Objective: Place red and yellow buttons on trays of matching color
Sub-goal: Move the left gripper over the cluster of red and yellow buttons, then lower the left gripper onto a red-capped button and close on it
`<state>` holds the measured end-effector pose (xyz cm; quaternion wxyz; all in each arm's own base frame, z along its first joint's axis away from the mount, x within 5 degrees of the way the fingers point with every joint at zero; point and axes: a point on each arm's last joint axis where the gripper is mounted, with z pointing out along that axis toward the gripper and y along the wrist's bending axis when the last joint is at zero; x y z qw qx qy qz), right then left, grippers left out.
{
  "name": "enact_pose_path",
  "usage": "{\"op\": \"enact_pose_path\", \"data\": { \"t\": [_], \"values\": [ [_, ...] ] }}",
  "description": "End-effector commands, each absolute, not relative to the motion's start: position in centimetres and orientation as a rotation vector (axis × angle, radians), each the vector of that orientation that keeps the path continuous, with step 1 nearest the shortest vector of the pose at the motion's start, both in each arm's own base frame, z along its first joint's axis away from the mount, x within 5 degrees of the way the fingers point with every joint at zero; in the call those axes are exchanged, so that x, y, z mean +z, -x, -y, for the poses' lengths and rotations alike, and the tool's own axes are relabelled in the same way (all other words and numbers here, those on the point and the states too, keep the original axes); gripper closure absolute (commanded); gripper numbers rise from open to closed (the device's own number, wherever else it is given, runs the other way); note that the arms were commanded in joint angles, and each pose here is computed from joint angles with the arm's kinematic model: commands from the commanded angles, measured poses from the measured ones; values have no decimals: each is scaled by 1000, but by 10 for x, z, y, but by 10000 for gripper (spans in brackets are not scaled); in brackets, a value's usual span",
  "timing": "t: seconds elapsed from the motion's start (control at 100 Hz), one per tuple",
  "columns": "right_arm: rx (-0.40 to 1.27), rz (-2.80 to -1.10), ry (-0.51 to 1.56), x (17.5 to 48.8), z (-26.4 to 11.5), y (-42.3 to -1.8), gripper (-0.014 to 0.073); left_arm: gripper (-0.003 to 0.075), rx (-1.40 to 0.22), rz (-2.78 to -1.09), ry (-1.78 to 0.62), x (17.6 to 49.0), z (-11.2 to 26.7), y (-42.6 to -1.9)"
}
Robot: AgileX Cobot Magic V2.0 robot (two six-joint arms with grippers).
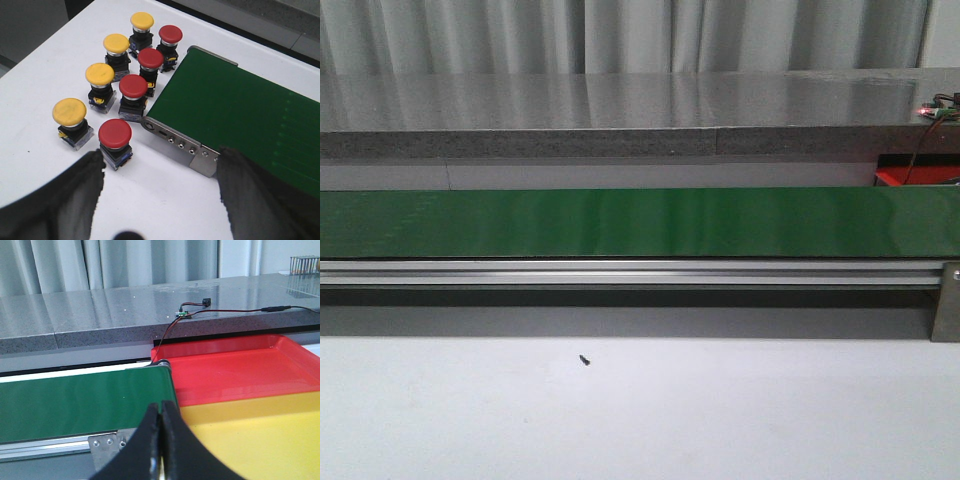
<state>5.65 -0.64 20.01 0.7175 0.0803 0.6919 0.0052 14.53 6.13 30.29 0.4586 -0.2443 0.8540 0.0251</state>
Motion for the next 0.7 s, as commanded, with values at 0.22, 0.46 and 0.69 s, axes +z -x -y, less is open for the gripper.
{"op": "enact_pose_path", "data": {
  "t": [0.22, 0.46, 0.69],
  "values": [
    [11, -1417, -148, 215, 5, -54, 717, 352, 32, -2096, 679, 304, -71, -162],
    [11, -1417, -148, 215, 5, -54, 717, 352, -8, -2242, 768, 272, -83, -186],
    [11, -1417, -148, 215, 5, -54, 717, 352, 16, -2266, 786, 252, -96, -206]
  ]
}}
